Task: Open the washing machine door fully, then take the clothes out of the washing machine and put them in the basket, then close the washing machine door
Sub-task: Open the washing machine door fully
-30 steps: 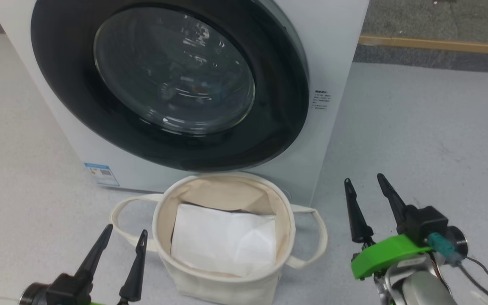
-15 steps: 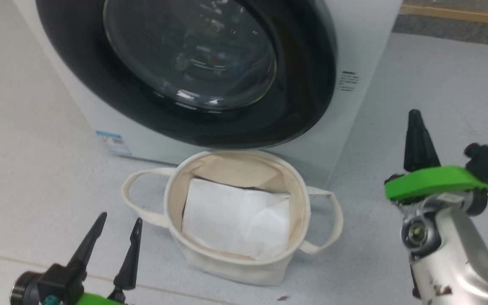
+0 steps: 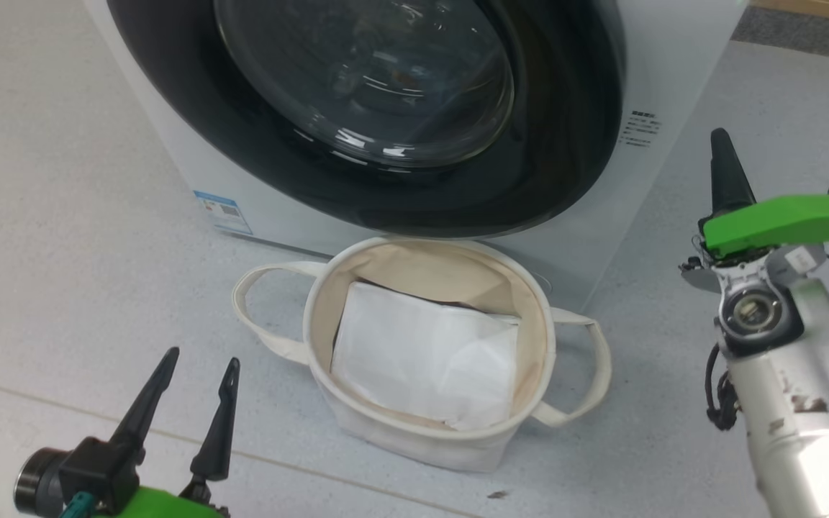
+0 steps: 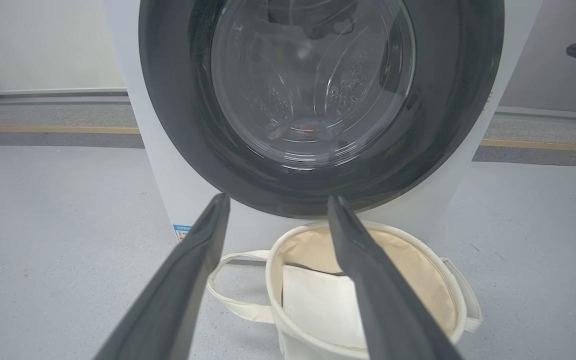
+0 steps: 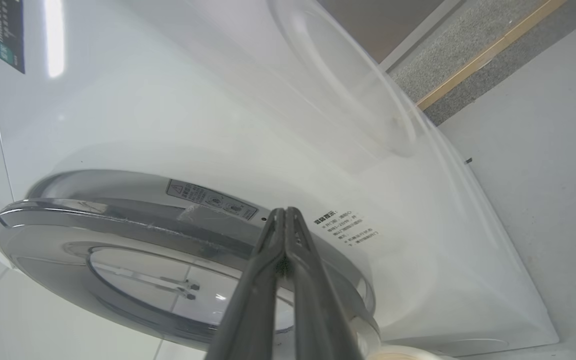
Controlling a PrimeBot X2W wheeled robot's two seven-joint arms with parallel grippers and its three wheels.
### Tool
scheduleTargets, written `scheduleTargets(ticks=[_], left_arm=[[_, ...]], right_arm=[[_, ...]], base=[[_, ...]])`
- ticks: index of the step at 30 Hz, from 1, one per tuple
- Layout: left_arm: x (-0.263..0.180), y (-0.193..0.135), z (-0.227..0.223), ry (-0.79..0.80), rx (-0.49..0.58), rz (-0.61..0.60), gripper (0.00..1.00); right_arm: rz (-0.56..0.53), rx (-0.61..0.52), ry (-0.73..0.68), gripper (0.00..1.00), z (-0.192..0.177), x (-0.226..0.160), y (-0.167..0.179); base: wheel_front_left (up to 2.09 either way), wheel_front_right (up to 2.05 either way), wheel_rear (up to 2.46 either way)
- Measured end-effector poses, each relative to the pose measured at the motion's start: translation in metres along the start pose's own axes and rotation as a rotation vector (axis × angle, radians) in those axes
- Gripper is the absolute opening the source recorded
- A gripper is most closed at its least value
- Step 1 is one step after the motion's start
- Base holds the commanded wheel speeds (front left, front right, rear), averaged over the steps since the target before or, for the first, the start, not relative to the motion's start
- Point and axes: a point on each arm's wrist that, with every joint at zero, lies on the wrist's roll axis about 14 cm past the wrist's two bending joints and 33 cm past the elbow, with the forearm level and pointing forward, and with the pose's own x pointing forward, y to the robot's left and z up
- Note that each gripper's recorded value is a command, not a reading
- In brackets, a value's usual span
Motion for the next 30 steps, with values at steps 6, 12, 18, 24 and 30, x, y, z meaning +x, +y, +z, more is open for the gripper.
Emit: scheduleTargets(ticks=[6, 12, 18, 24, 30], left_arm=[[0.0, 0.004, -0.001, 0.006, 0.004, 0.008, 1.0], [0.001, 0.013, -0.003, 0.015, 0.017, 0.031, 1.0], [-0.002, 0.021, -0.006, 0.027, 0.024, 0.056, 1.0], [-0.005, 0.03, -0.004, 0.028, 0.034, 0.084, 1.0], [-0.012, 0.036, -0.003, 0.03, 0.033, 0.104, 1.0]], right_arm=[[0.002, 0.094, 0.051, 0.0, -0.002, 0.016, 0.0], [0.027, 0.124, 0.111, 0.0, -0.014, 0.036, 0.006], [0.031, 0.188, 0.147, 0.0, -0.024, 0.051, 0.009], [0.035, 0.215, 0.196, 0.0, -0.041, 0.064, 0.014], [0.033, 0.235, 0.257, 0.0, -0.049, 0.071, 0.016]], base=[[0.0, 0.0, 0.0], [0.0, 0.0, 0.0], [0.0, 0.0, 0.0], [0.0, 0.0, 0.0], [0.0, 0.0, 0.0]])
